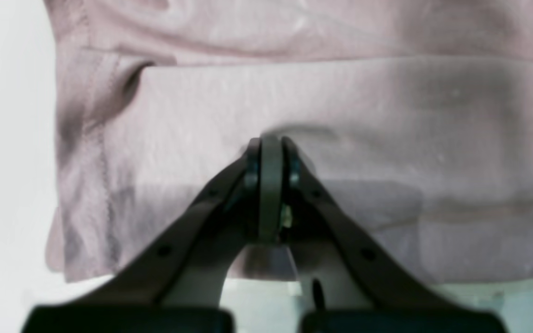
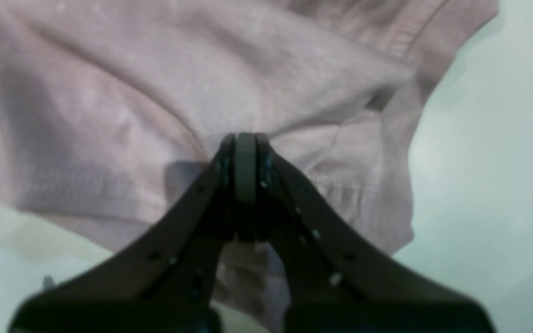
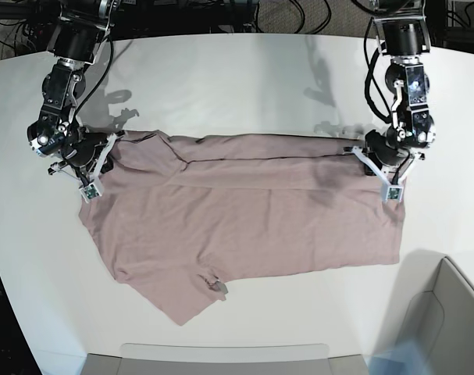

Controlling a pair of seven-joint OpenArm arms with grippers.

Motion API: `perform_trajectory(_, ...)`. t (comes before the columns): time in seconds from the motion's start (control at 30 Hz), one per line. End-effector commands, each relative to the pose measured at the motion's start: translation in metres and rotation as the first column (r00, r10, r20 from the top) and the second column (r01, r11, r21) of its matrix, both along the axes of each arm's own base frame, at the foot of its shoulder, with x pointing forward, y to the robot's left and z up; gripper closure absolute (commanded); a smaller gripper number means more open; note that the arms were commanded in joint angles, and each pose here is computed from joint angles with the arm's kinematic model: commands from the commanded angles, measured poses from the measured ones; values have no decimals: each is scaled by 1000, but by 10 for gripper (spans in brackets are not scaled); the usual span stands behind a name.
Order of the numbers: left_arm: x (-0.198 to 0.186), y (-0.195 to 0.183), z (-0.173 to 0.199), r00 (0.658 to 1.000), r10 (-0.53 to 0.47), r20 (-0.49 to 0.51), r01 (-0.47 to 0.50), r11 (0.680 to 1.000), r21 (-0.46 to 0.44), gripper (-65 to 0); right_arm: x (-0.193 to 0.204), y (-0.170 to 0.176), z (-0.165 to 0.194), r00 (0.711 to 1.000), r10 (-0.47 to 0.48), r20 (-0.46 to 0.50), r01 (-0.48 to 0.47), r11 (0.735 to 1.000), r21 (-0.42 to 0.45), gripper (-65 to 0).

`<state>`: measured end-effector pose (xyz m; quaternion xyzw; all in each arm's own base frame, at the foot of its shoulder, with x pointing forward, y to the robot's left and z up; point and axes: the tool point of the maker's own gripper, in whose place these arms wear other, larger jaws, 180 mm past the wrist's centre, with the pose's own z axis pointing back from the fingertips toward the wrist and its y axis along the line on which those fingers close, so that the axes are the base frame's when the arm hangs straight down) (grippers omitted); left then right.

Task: Fold the T-shirt properly
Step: 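Release the folded edge and pull both grippers back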

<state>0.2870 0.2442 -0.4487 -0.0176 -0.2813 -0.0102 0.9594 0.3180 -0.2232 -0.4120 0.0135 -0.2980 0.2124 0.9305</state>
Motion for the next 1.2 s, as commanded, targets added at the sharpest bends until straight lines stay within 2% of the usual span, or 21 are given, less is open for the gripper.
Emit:
perform_trajectory(0.0, -28, 4, -15, 995, -9, -103, 11, 1000, 17, 0, -4, -9, 1, 1000, 5, -13, -5, 1000, -30, 0)
perform_trajectory(0.2, -105, 11, -38, 975, -28, -222, 39, 998, 46, 0, -43, -34, -17, 995, -2, -99, -6, 996, -86, 0)
perform_trajectory(0.47, -168, 9, -41, 949, -60, -310, 82, 995, 59, 0, -88, -53, -8, 990, 39, -132, -65, 978, -197, 0)
perform_trajectory(0.73, -230, 20, -42, 914, -28, -406, 63, 995, 74, 0, -135, -54, -14, 976, 68, -208, -115, 968, -224, 0)
perform_trajectory(0.83, -240, 24, -33, 915, -23, -404, 64, 994, 89, 0, -150, -54, -19, 969, 68, -239, -122, 967, -222, 0)
perform_trajectory(0.97, -236, 32, -16, 928, -9, -372, 58, 991, 121, 0, -155, -69, -15, 973, 18, -232, -74, 969, -237, 0)
perform_trajectory(1.17, -216, 32, -2, 948, -23, -316, 70, 988, 137, 0, -138, -69, 10, 988, 28, -150, -69, 959, -275, 0)
